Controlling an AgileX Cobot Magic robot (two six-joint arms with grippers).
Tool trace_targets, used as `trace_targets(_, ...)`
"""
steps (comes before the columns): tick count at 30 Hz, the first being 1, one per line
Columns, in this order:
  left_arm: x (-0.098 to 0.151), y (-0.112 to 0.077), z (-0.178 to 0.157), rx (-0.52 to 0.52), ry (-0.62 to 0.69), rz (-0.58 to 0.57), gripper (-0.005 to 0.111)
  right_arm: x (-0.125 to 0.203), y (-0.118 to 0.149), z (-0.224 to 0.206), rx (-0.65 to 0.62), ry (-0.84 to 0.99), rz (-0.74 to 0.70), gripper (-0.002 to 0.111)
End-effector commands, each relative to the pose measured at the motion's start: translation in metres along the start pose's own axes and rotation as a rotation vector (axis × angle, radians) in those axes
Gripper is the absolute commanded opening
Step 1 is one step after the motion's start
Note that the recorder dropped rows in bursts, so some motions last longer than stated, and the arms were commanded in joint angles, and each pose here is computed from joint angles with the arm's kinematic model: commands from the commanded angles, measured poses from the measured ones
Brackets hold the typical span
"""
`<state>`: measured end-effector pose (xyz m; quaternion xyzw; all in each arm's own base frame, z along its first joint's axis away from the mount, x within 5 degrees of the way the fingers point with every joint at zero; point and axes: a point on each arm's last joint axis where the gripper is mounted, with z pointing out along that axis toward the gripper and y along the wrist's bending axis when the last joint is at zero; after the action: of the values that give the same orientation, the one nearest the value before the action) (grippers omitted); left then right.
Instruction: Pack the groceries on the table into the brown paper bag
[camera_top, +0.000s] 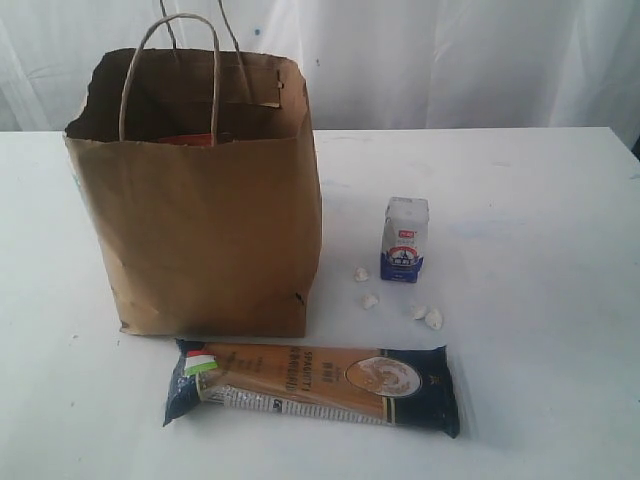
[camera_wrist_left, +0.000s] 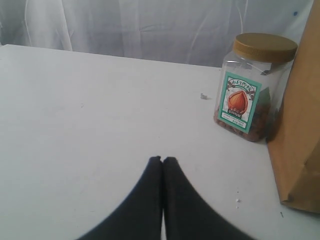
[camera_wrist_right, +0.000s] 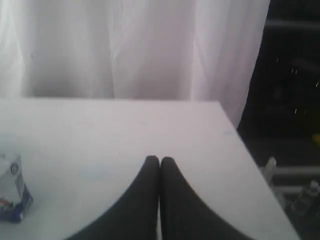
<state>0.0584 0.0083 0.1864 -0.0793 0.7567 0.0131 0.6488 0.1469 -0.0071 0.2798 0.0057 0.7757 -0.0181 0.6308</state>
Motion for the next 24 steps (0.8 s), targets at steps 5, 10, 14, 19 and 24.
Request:
trace_targets(5,0.000,0.000,0.000,-0.001,-0.010,0.000,0.000,0.008,0.022,0.082,0.001,0.406,-0.214,0.000)
trace_targets(10,0.000,0.000,0.000,-0.001,-0.010,0.000,0.000,0.004,0.025,0.108,0.122,0.779,-0.333,0.000)
trace_targets(14,0.000,0.000,0.000,-0.001,-0.010,0.000,0.000,-0.003,0.063,0.117,-0.191,0.836,-0.383,0.000)
trace_targets(19,0.000,0.000,0.000,-0.001,-0.010,0.000,0.000,-0.006,0.078,0.133,-0.250,0.771,-0.368,0.000)
trace_targets(24,0.000,0.000,0.000,-0.001,-0.010,0.000,0.000,-0.026,0.090,0.148,-0.285,0.499,-0.246,0.000)
